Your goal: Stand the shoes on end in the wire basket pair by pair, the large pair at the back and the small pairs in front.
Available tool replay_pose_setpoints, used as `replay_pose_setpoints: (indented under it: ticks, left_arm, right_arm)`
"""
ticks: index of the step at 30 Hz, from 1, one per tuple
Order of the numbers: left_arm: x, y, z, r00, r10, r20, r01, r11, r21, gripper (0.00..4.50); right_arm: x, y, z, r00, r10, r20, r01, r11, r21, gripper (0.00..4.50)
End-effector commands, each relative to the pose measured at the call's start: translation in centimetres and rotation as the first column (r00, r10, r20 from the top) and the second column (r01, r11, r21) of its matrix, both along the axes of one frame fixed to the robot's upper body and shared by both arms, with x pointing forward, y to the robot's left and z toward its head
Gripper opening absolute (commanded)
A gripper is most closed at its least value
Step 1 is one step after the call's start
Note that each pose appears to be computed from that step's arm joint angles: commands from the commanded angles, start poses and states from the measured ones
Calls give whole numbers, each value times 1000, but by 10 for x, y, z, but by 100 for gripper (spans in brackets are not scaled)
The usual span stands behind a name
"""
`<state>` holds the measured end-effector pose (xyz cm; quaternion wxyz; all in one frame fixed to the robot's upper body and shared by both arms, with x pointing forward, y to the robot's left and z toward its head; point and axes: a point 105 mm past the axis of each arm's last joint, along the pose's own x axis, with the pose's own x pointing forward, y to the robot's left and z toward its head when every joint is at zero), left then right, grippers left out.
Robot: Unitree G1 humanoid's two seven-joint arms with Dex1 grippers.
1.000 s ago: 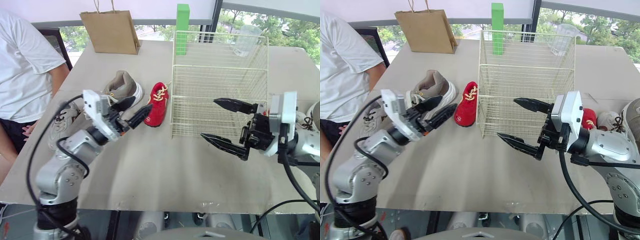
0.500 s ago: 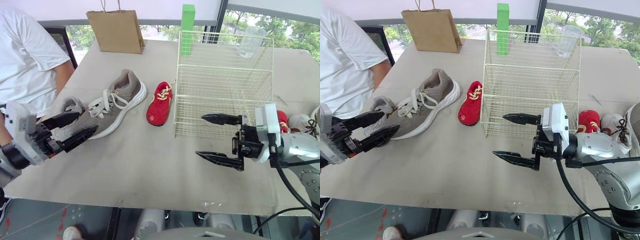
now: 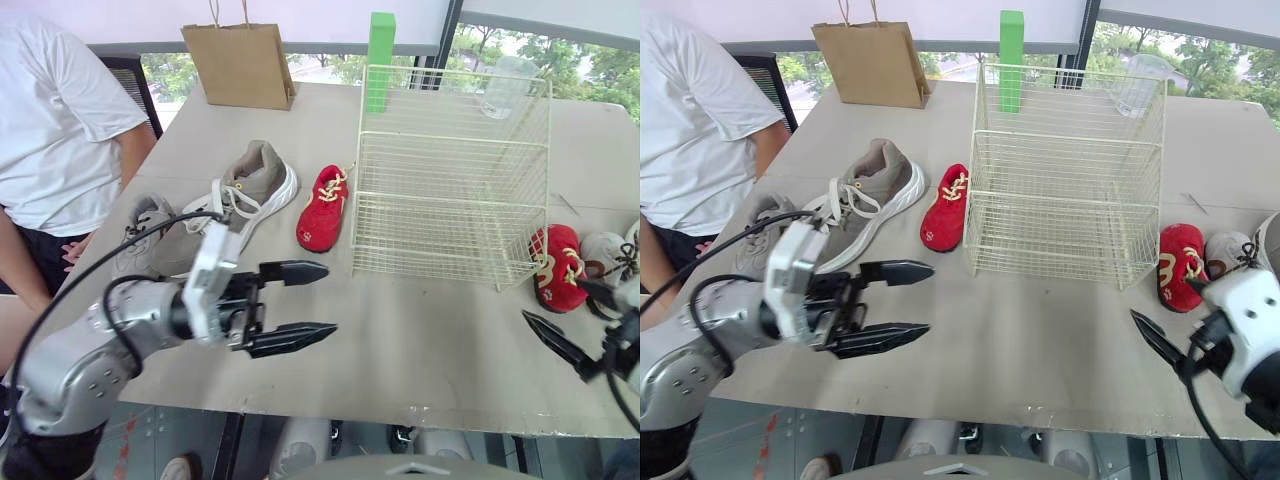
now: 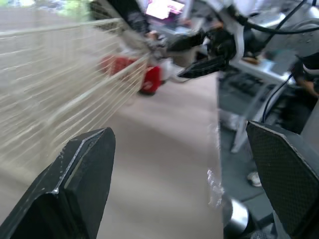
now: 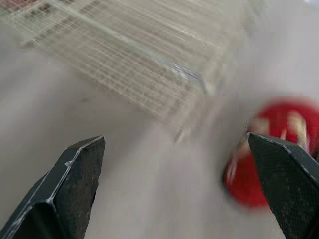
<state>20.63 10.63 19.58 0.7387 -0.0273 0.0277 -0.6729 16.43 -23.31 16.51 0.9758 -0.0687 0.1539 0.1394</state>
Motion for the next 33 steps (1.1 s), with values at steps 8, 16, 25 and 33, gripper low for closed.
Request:
replay_pose_setpoints:
  ticks: [8, 16, 25, 33]
  left_arm:
    - [8, -30, 12, 980, -188, 62, 189, 982, -6, 450]
    - [14, -35, 21, 983, -155, 100, 160, 986, -45, 450]
    - [6, -40, 20, 983, -160, 94, 168, 982, -85, 450]
    - [6, -40, 18, 986, -150, 72, 156, 983, -97, 450]
  right_arm:
    - [1, -96, -15, 893, -443, -72, 429, 890, -157, 441]
    - [23, -153, -8, 761, -648, 25, 636, 738, -227, 441]
    - [27, -173, 4, 698, -716, -3, 688, 673, -270, 441]
    - [11, -182, 6, 653, -757, -32, 718, 631, -294, 441]
